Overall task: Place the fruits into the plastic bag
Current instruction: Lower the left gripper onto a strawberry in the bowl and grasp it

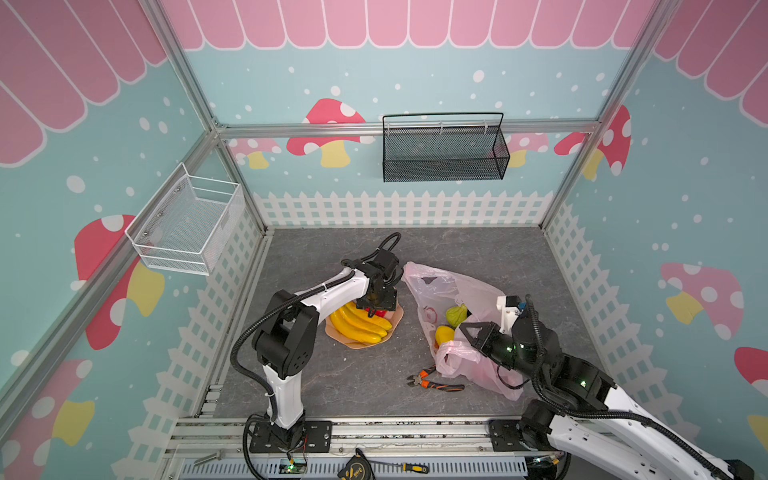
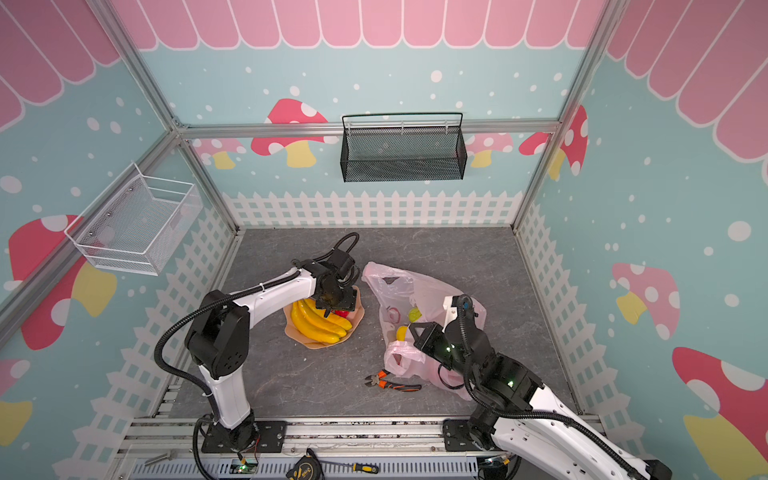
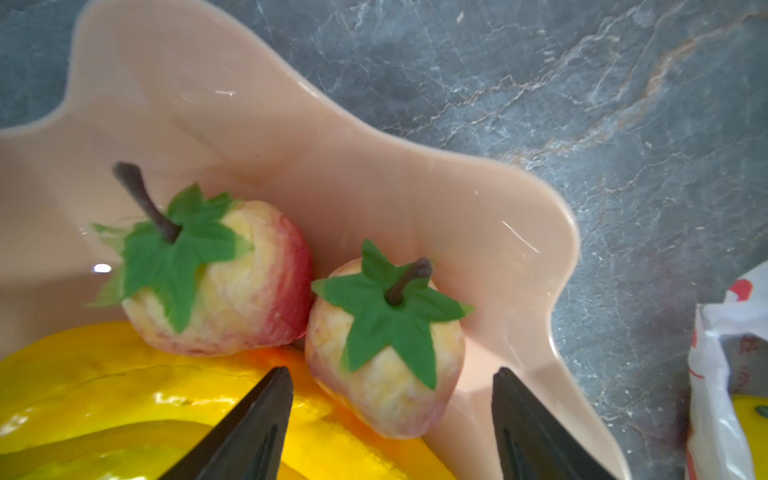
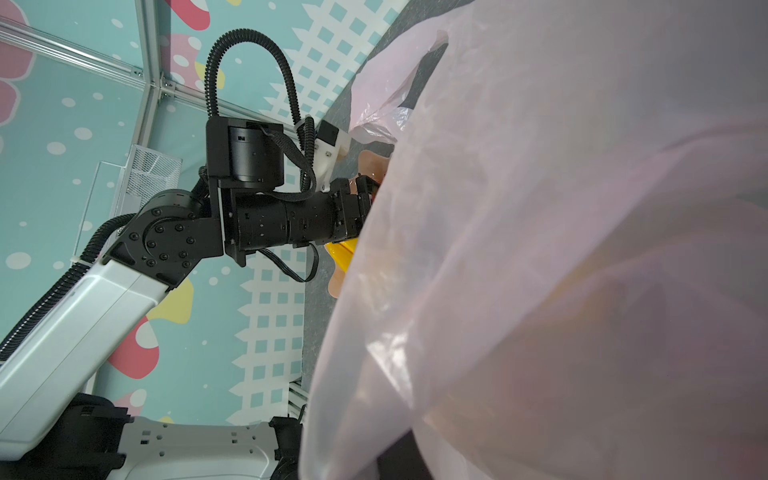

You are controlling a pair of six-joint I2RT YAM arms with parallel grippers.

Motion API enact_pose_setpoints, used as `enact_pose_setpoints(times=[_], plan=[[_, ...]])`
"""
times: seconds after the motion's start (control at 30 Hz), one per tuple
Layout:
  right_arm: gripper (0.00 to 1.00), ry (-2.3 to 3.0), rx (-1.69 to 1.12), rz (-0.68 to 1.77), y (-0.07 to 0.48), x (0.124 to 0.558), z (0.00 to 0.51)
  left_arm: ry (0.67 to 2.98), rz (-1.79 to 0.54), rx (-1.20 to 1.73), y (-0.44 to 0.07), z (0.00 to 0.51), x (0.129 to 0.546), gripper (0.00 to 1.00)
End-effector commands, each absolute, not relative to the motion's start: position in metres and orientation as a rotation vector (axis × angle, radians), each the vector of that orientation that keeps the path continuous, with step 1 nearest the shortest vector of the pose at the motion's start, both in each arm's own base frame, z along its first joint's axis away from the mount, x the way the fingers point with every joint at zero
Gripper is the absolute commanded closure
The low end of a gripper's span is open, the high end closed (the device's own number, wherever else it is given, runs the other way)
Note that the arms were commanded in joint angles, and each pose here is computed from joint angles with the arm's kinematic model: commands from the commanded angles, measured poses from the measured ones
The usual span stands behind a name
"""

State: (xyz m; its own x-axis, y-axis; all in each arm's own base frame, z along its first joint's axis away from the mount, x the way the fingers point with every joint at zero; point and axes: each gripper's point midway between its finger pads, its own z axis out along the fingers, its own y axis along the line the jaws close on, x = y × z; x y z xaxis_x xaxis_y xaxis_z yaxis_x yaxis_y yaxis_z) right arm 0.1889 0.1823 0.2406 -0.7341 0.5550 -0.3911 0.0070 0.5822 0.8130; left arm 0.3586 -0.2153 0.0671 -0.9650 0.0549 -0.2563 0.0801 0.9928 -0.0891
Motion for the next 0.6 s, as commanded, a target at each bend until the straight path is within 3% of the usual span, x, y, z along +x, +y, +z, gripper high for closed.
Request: enact_pose_setpoints(times=[0.0, 0.37, 0.57], plan=[[0.99, 2.131, 0.434, 1.151, 0.1829, 0.1896, 0.2569, 2.878, -0.129, 0.081, -0.2175, 0.0576, 0.3630, 0.23], [0.99, 2.131, 0.432, 1.158, 0.1821, 0.1879, 0.2559, 2.884, -0.105, 0.088, -0.2163, 0.0492, 0.3643, 0.26], [0.99, 2.130, 0.433, 1.159, 0.1821, 0.1881, 0.2567, 2.873, -0.108, 0.112, -0.2169, 0.0511, 0.3652, 0.40]])
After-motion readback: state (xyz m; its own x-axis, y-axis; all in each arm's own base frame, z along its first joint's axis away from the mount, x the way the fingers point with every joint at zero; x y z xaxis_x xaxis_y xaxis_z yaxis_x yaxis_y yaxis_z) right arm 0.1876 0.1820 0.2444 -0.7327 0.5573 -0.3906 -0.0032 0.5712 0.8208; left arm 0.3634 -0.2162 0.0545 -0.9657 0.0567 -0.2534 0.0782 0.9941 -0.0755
